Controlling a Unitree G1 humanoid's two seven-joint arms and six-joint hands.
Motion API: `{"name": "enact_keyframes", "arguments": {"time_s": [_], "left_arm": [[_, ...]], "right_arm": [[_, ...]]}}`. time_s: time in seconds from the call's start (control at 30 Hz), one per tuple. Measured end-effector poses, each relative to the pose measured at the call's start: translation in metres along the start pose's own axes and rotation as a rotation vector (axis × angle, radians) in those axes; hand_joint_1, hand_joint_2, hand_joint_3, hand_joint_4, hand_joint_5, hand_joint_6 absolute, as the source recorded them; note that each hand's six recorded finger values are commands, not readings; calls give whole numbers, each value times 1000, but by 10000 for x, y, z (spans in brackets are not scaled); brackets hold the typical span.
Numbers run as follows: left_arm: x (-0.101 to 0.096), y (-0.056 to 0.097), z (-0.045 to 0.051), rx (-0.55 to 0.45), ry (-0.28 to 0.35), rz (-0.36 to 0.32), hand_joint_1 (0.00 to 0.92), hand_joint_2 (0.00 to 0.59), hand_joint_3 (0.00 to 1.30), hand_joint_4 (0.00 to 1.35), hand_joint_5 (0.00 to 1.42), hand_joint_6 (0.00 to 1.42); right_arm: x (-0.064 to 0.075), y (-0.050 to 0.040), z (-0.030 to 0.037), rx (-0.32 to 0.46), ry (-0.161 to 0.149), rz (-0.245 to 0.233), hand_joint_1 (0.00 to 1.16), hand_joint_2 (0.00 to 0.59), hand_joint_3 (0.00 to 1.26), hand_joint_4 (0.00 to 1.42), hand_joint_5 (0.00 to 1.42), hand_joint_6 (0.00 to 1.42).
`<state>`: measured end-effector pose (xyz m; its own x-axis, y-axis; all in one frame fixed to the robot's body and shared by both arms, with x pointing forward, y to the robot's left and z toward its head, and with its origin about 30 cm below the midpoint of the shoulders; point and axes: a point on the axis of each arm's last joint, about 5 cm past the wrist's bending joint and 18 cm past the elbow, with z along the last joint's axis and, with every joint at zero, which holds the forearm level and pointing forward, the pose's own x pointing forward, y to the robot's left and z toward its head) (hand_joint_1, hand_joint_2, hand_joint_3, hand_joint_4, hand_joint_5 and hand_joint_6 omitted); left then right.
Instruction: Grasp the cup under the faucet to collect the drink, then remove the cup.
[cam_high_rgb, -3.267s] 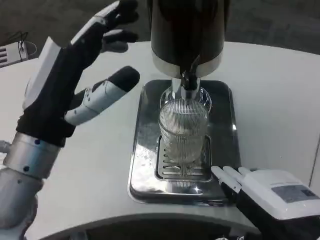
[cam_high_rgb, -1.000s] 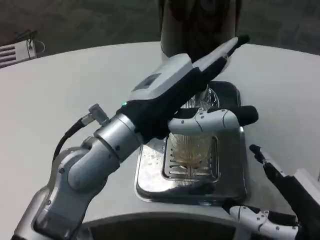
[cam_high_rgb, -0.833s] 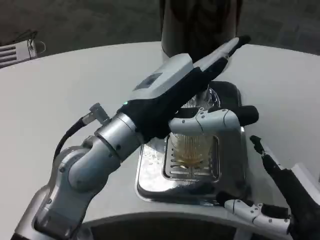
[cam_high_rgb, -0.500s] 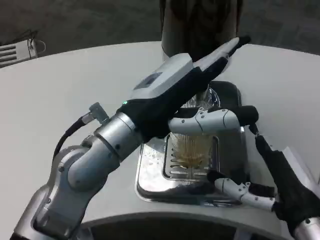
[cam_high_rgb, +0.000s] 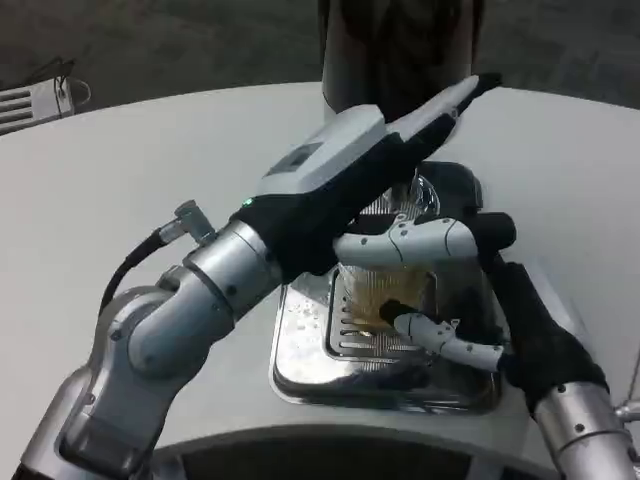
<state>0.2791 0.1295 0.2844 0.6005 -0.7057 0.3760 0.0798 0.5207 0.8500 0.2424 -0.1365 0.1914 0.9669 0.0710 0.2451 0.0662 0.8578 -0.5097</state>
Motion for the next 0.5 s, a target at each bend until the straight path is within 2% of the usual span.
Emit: {"name": "enact_keyframes", "arguments": {"time_s": [0.27, 0.4, 0.5], "left_arm": [[-56, 37, -19, -18, 2, 27, 0, 69, 20, 0, 72, 143], [-141, -5, -61, -71, -2, 105, 0, 80, 44, 0, 103, 159], [-203, -57, -49, -109, -53, 221, 0, 87, 64, 26, 136, 185]], "right_arm": [[47, 48, 25, 20, -12, 32, 752, 208, 0, 0, 0, 0], [62, 61, 18, 22, -7, 38, 752, 208, 0, 0, 0, 0], [78, 77, 14, 25, -3, 44, 752, 208, 0, 0, 0, 0]]}}
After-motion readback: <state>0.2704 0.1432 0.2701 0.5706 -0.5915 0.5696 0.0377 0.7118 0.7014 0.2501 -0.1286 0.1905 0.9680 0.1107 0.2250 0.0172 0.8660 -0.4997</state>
